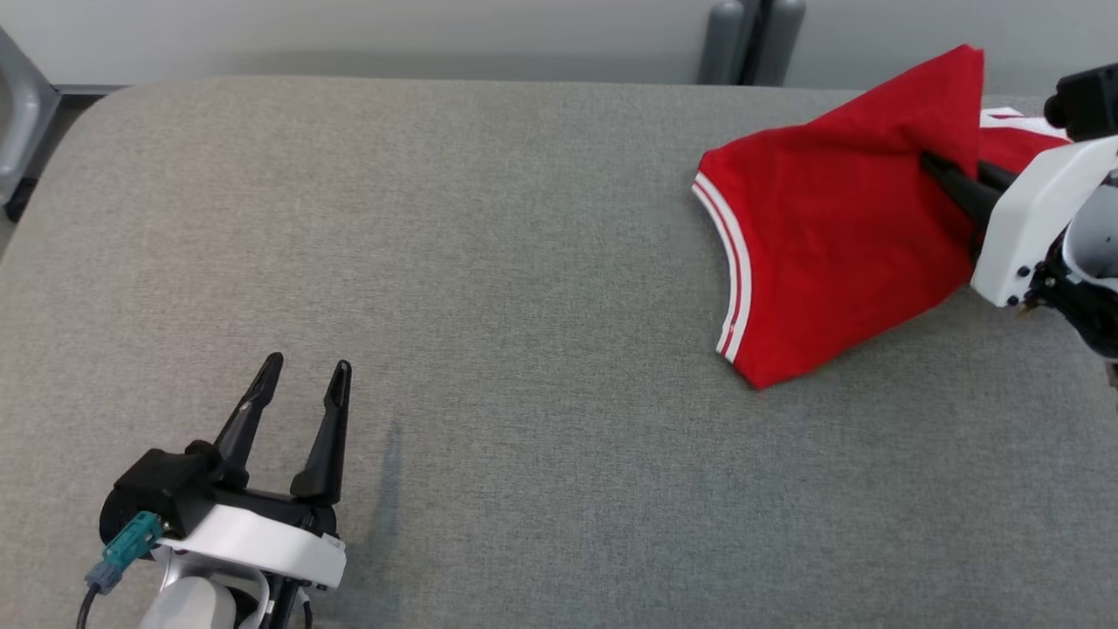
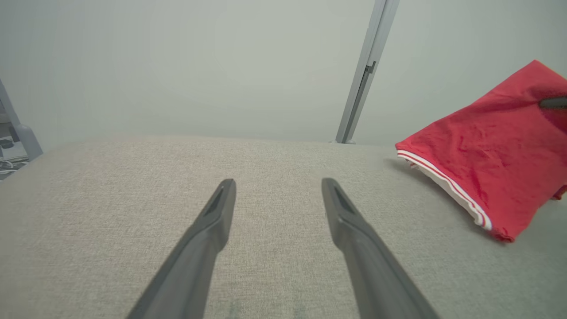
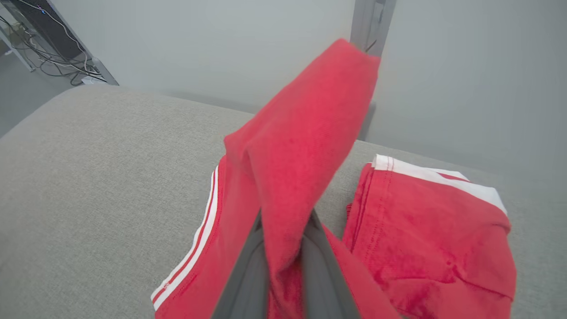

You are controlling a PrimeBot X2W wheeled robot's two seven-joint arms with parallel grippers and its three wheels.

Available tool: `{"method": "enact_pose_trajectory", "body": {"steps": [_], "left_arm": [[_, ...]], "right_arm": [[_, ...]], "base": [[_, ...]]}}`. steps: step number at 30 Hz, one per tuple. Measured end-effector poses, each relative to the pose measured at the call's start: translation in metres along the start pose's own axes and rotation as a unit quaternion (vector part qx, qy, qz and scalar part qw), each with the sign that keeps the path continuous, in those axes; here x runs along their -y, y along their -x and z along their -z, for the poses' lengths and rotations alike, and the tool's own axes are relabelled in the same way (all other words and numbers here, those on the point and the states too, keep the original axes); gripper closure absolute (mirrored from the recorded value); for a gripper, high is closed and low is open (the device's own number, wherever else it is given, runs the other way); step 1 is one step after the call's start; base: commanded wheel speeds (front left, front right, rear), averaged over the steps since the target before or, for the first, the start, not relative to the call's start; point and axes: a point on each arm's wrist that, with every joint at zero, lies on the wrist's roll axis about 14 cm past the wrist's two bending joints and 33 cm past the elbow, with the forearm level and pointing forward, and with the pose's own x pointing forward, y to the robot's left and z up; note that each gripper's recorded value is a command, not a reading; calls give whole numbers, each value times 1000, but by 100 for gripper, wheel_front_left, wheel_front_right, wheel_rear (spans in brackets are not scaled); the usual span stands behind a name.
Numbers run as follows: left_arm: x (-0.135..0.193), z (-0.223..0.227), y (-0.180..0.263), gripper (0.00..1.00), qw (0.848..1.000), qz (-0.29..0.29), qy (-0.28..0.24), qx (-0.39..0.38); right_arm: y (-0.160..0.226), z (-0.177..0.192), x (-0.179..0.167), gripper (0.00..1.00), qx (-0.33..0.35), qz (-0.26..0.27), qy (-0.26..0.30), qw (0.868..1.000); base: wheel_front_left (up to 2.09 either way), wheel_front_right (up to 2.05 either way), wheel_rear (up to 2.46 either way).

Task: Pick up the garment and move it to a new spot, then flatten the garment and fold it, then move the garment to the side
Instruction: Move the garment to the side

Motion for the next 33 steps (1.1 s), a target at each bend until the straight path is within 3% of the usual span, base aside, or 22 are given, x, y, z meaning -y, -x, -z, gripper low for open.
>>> {"method": "enact_pose_trajectory", "body": {"steps": [18,24,33], "left_arm": [[23,44,-52,0,996,69,-4,-53],[26,58,-60,0,994,81,0,-69],[25,68,-65,0,993,82,2,-80]], "right_arm": [[7,-17,105,100,14,129,46,991],[9,-11,145,100,1,186,58,981],[5,11,176,100,-37,240,58,968]], "base": [[0,0,0],[0,0,0],[0,0,0]]}}
